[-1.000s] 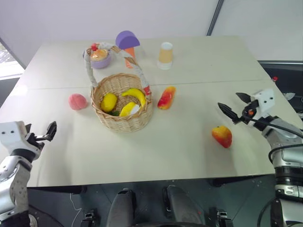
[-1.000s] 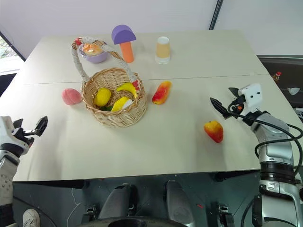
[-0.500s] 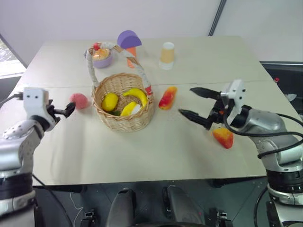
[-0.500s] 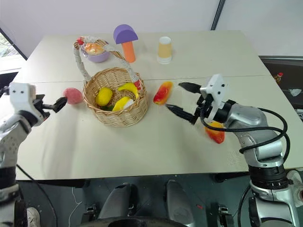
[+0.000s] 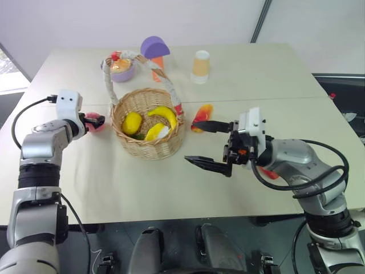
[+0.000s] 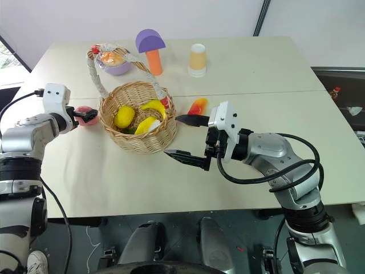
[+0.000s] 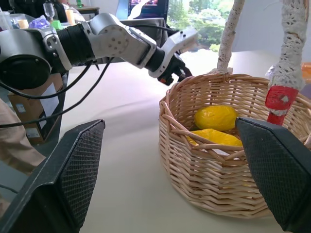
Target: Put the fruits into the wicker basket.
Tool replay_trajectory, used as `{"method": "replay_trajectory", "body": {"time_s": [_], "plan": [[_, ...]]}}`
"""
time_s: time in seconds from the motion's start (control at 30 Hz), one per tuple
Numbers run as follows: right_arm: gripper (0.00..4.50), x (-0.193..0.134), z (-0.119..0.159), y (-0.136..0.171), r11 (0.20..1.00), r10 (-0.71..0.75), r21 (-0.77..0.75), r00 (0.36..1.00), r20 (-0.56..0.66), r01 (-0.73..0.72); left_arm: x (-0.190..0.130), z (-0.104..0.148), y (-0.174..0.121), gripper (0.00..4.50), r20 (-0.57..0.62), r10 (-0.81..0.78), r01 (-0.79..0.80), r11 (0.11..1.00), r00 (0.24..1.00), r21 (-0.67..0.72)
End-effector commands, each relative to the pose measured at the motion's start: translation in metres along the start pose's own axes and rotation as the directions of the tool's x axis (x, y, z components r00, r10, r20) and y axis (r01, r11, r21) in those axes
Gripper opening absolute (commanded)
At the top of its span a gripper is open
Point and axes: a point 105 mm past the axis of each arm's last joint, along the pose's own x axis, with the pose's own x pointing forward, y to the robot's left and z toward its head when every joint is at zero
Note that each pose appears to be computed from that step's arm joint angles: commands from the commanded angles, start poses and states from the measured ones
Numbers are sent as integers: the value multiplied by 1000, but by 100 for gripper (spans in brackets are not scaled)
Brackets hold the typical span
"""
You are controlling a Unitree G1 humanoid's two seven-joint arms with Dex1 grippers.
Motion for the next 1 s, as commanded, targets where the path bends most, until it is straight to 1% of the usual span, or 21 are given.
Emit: {"method": "replay_trajectory", "body": {"time_s": [0.03, 0.13, 0.17, 0.23, 0.27, 0.4, 0.43, 0.5, 0.53, 0.6, 0.67, 0.7, 0.73, 0.8, 0.87, 1.0], "plan": [[448, 6, 11, 11, 999, 41, -34, 998, 39, -40, -3, 11, 5, 450, 21, 11, -11, 1000, 1000, -18], [450, 8, 11, 12, 998, 42, -37, 998, 42, -41, -4, 10, 8, 365, 25, 19, -18, 1000, 1000, -26], [450, 9, 11, 12, 998, 43, -37, 998, 44, -41, -4, 10, 8, 315, 26, 21, -20, 1000, 999, -24], [450, 10, 12, 12, 998, 47, -40, 998, 49, -45, -7, 12, 12, 246, 32, 39, -39, 999, 999, -9], [450, 10, 12, 12, 998, 48, -41, 998, 51, -46, -9, 14, 14, 246, 43, 43, -42, 999, 998, -11], [450, 11, 14, 9, 998, 43, -48, 998, 54, -41, -34, 32, 20, 246, 177, 8, -7, 1000, 984, -9], [450, 11, 14, 9, 998, 42, -50, 998, 54, -39, -42, 35, 19, 246, 210, -15, 15, 1000, 978, 1], [450, 8, 14, 7, 998, 29, -56, 998, 48, -26, -69, 45, 12, 246, 303, -116, 99, 993, 946, 70], [450, 6, 14, 5, 998, 20, -57, 999, 43, -18, -83, 49, 7, 246, 336, -169, 143, 984, 926, 102], [450, -1, 11, -1, 998, -9, -55, 1000, 24, 10, -117, 55, -14, 246, 381, -327, 291, 945, 865, 151], [450, -7, 5, -9, 998, -41, -49, 999, -4, 41, -143, 58, -42, 246, 374, -475, 424, 880, 797, 216], [450, -9, 3, -12, 998, -51, -47, 999, -14, 50, -149, 59, -53, 246, 363, -520, 462, 854, 773, 240], [450, -10, 1, -14, 997, -60, -46, 998, -22, 58, -153, 60, -62, 246, 356, -547, 482, 837, 758, 260], [450, -12, -6, -23, 995, -94, -44, 995, -45, 92, -148, 68, -76, 246, 359, -556, 484, 831, 750, 275], [450, -13, -16, -38, 988, -153, -41, 986, -72, 150, -131, 77, -96, 246, 359, -552, 484, 834, 753, 266], [450, -13, -29, -59, 967, -254, -51, 961, -108, 249, -110, 77, -125, 246, 298, -586, 490, 803, 754, 340]]}}
